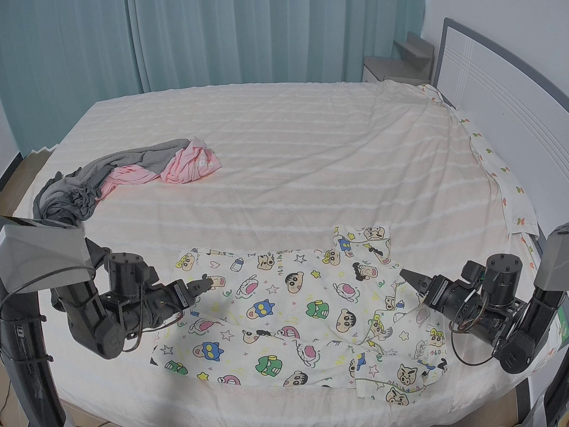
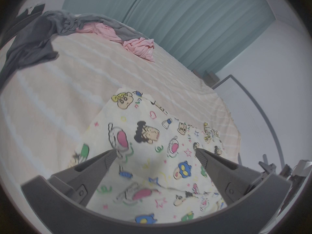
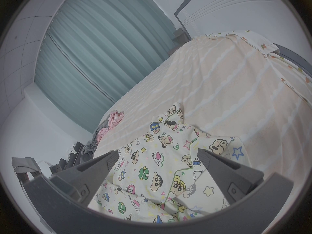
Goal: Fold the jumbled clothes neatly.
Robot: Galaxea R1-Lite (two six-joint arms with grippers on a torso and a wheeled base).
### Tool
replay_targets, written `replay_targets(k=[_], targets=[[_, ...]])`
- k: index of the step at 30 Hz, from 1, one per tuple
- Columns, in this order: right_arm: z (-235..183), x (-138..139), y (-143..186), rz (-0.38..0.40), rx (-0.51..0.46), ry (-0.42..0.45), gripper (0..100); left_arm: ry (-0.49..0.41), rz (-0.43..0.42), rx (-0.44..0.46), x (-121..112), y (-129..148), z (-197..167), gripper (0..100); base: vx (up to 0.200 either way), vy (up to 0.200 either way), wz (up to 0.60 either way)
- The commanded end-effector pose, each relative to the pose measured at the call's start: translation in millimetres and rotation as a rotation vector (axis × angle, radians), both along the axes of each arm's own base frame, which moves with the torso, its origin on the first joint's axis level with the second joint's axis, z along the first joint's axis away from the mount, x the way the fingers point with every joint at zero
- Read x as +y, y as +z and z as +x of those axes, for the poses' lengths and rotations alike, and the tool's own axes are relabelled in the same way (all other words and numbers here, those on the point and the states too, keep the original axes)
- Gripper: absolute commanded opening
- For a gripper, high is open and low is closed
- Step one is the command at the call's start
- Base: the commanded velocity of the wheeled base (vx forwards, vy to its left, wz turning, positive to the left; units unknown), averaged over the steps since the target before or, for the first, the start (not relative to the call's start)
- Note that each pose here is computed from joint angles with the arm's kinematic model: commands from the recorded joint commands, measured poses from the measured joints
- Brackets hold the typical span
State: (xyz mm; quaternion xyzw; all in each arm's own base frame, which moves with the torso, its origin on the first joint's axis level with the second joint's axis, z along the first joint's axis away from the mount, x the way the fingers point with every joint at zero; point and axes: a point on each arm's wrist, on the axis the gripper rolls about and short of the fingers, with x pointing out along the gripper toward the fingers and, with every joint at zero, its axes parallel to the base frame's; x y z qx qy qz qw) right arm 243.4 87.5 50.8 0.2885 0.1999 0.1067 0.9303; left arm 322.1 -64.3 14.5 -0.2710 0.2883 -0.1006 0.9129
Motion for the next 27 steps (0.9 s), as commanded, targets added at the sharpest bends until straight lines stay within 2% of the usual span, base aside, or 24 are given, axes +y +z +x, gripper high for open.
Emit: replay_targets(k=[1,6,12,14,27], targets=[[-15.4,4.0,-8.7,-0.051,0.042,0.018,100,-0.03,0.121,-0.094,-0.1,40.2,68.4,100,0.0,0.0,0.0],[-26.2,2.0,-9.9,-0.063,0.051,0.017,100,-0.07,0.18,-0.091,-6.0,39.5,93.1,100,0.0,0.0,0.0],[-37.1,0.4,-8.7,-0.066,0.061,0.029,100,-0.111,0.245,-0.066,-8.5,17.7,108.9,100,0.0,0.0,0.0],[-38.2,0.3,-8.8,-0.066,0.064,0.03,100,-0.145,0.295,-0.054,-8.6,6.0,109.4,100,0.0,0.0,0.0],[-38.3,1.1,-10.1,-0.068,0.07,0.035,100,-0.181,0.307,-0.035,-17.4,-11.5,112.0,100,0.0,0.0,0.0]])
